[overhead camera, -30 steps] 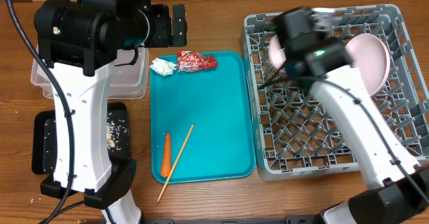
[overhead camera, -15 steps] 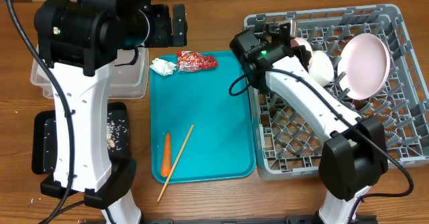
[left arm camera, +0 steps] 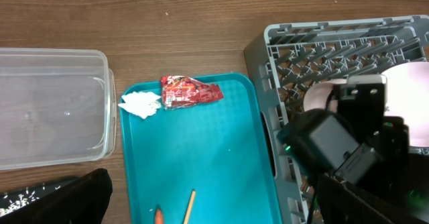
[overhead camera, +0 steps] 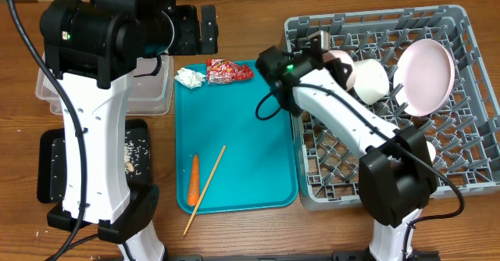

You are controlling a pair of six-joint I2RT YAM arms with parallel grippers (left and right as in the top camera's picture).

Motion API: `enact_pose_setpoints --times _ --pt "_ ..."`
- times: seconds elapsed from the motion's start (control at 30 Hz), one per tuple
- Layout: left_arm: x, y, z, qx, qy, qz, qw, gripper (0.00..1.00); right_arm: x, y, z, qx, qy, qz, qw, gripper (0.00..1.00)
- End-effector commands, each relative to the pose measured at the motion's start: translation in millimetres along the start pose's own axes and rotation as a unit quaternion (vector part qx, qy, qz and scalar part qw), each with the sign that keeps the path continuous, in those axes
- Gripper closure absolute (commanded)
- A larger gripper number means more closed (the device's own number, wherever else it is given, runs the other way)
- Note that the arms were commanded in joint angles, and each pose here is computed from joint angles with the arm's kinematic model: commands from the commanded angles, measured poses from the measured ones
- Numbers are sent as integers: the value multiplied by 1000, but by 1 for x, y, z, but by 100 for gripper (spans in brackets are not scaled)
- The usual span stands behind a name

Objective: Sort waste into correct bins and load items into the dishwasher
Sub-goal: 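Move the right gripper across the rack toward the teal tray, then lower the right gripper to the wooden chopstick on the teal tray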

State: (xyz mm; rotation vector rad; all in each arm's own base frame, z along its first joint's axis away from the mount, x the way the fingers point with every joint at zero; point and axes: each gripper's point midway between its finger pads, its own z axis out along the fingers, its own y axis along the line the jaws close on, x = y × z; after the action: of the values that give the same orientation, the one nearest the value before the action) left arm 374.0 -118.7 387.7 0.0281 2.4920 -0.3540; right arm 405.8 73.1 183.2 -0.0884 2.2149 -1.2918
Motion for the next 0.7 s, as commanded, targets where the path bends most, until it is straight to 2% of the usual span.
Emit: enact_pose_setpoints --times 0.0,0.1,0.2,0.3,0.37,0.47,0.53,0.67 --pt "-1 2 -4 -4 -6 13 1000 0 2 19 -13 -34 0 -7 999 96" --pt "-1 2 -4 -4 -6 13 1000 0 6 26 -19 -48 3 -18 999 96" --pt "-1 2 -4 -4 -6 13 1000 0 0 14 -19 -15 -15 -23 1000 96" --pt "-1 2 -4 -4 -6 13 1000 0 -2 11 -19 -5 -22 -71 997 96" --pt "-1 2 -4 -4 -6 13 1000 0 4 24 -23 -41 -9 -105 994 96" --pt "-1 2 -4 -4 -6 13 1000 0 27 56 -38 -136 32 -137 981 88" --pt "-1 2 -4 -4 -6 13 1000 0 39 70 -49 -181 51 -148 971 87" --pt "-1 2 -4 -4 -6 13 1000 0 44 78 -61 -198 51 -156 966 85"
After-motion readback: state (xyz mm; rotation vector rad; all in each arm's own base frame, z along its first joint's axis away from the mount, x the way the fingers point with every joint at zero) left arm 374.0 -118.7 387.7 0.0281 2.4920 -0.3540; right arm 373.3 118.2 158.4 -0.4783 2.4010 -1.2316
